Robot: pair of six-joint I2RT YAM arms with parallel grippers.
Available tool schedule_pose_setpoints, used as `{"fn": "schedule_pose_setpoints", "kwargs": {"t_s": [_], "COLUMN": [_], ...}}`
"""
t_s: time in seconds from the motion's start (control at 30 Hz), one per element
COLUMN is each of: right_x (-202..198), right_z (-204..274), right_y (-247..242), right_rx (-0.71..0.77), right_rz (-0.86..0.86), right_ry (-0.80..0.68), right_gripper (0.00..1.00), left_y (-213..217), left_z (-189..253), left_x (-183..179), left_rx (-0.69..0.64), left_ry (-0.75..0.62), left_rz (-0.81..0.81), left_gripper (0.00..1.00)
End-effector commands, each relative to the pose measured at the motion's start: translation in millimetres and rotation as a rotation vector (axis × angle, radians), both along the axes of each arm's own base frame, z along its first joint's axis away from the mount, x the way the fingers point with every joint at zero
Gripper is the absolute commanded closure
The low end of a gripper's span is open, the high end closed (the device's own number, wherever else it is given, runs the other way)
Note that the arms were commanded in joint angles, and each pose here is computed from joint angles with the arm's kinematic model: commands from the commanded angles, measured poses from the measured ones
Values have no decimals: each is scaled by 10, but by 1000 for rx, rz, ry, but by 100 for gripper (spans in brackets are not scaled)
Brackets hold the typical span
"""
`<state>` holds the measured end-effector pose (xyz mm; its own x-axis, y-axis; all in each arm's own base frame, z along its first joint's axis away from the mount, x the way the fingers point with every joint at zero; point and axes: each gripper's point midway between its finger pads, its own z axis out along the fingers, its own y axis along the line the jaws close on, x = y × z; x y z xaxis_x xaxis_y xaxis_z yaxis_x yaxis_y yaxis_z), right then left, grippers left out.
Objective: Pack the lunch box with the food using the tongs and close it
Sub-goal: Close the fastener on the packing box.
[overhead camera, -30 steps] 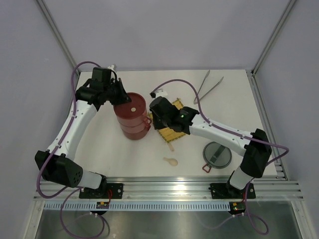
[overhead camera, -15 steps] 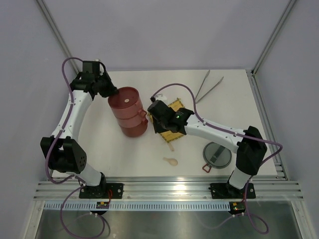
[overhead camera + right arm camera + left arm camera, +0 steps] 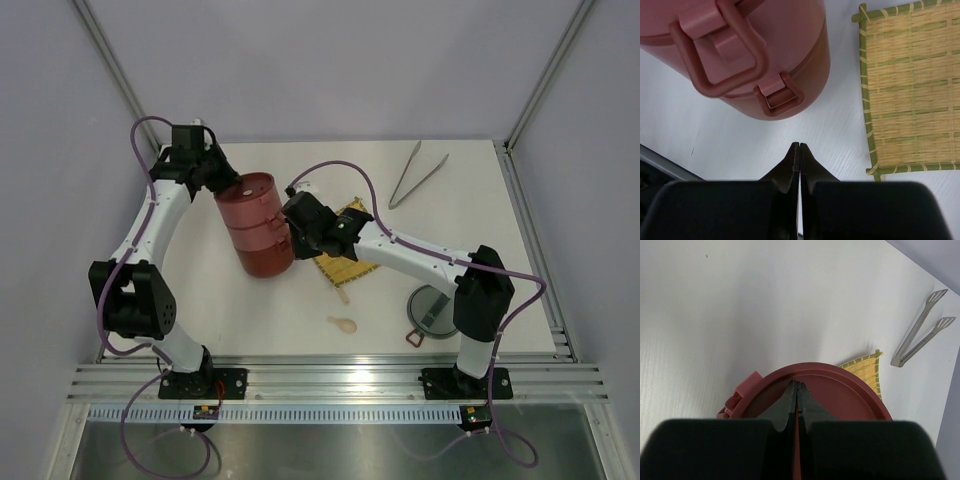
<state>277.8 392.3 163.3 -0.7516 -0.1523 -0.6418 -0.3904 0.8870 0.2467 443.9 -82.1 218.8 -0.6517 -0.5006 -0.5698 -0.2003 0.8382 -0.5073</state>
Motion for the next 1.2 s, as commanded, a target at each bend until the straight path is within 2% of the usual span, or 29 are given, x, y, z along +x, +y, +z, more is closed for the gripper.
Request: {"fn": "schedule_pose_setpoints", "kwargs": {"t_s": [0.0,0.3,0.37,0.43,0.73,1.17], "right_x": [27,-70,-62,-62,-148,-712], "right_z": [174,13,-53,67,238,38], "right_y": [36,114,20,-48,-169,-139], "right_rx": [50,115,104,154,169,143], "right_rz": [5,-12,-58,-83,-92,-60], "right_ry": [-29,8,-4,-43,-44,-1], "right_gripper": [100,100,100,100,100,100], "left_y": [-111,-360,-377,-379,-403,-395], "left_z": [-47,209,194,249,287,922], "left_x": [-384,-837,-908,-956,-936,-1007], "left_rx": [-27,-78,-82,-85,-68,-52], "left_ry": [73,16,22,7,7,-131], "left_rz": [-60,-133,-138,-140,-167,-206], "left_gripper": [100,100,100,100,100,100]}}
